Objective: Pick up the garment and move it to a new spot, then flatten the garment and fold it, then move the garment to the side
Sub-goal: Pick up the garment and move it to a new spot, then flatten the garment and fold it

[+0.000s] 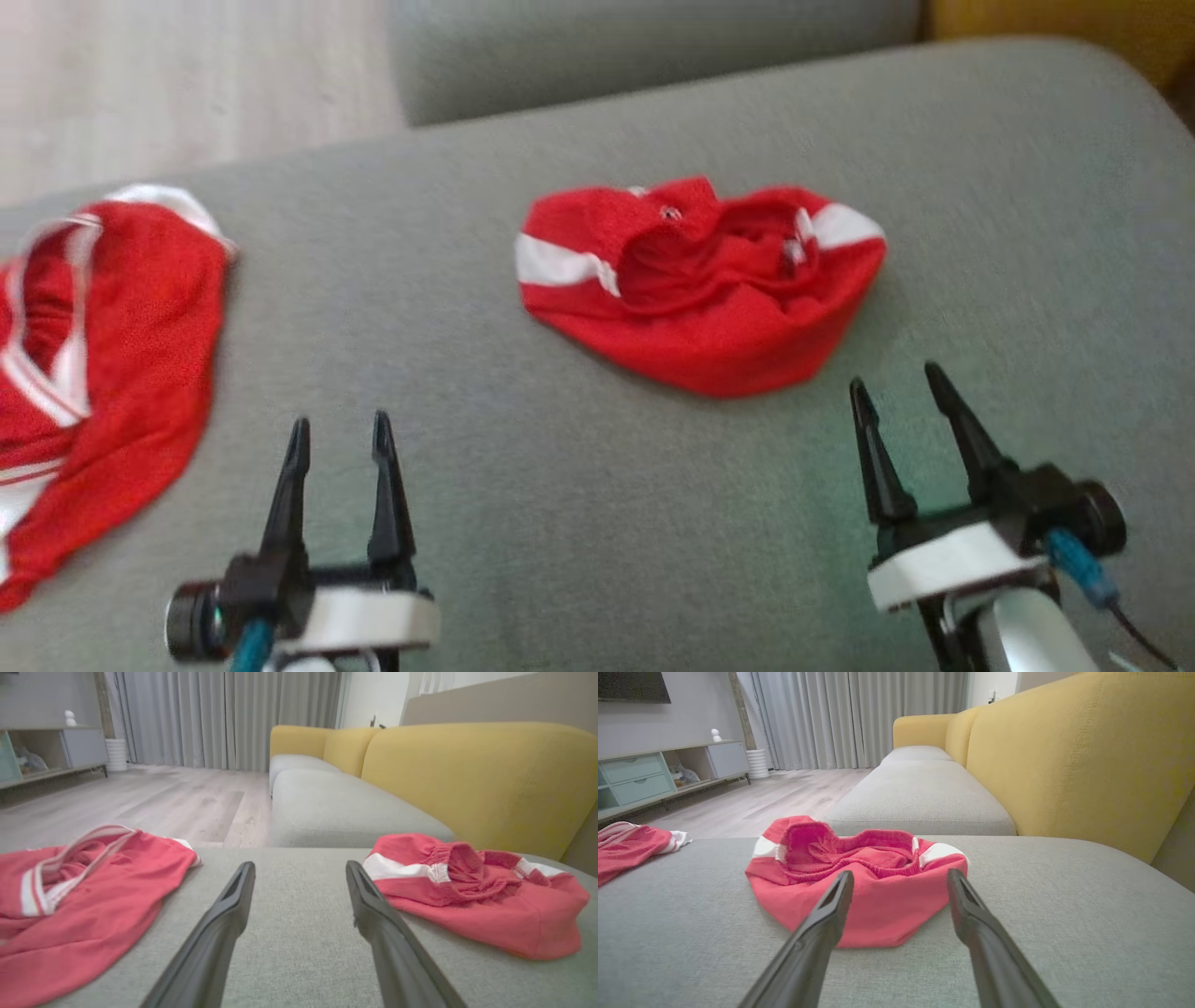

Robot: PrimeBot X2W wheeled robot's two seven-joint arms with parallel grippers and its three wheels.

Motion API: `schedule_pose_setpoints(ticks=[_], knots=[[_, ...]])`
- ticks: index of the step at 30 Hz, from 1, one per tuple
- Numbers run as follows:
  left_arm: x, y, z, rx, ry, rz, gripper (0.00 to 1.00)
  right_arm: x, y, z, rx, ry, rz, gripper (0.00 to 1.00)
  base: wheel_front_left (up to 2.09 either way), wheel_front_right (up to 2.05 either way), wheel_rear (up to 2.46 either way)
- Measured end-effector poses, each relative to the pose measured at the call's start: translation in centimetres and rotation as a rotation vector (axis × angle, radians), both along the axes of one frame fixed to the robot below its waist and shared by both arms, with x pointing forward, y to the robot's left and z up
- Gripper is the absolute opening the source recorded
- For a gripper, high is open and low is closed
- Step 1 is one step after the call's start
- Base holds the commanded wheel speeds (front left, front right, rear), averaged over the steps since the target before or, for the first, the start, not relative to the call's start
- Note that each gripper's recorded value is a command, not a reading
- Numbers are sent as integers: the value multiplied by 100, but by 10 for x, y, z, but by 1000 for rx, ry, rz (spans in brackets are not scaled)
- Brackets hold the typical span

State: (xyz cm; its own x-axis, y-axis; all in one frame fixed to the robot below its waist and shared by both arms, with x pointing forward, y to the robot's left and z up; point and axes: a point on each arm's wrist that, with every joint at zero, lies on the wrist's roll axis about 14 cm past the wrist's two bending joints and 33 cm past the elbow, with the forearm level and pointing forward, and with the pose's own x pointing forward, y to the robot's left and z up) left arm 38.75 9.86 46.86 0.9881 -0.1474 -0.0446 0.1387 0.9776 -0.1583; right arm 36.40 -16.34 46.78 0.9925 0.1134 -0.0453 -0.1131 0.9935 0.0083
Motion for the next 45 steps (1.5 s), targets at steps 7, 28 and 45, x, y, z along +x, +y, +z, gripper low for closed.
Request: schedule_pose_setpoints(ticks=[7,28,45], knots=[[-47,34,15,28,-36,131,100,-15,19,13,15,-42,55,100,0,0,0],[-66,32,13,86,-43,123,100,-20,29,23,20,-75,84,100,0,0,0],[-64,27,7,97,-27,103,100,-25,24,17,29,-54,66,100,0,0,0]])
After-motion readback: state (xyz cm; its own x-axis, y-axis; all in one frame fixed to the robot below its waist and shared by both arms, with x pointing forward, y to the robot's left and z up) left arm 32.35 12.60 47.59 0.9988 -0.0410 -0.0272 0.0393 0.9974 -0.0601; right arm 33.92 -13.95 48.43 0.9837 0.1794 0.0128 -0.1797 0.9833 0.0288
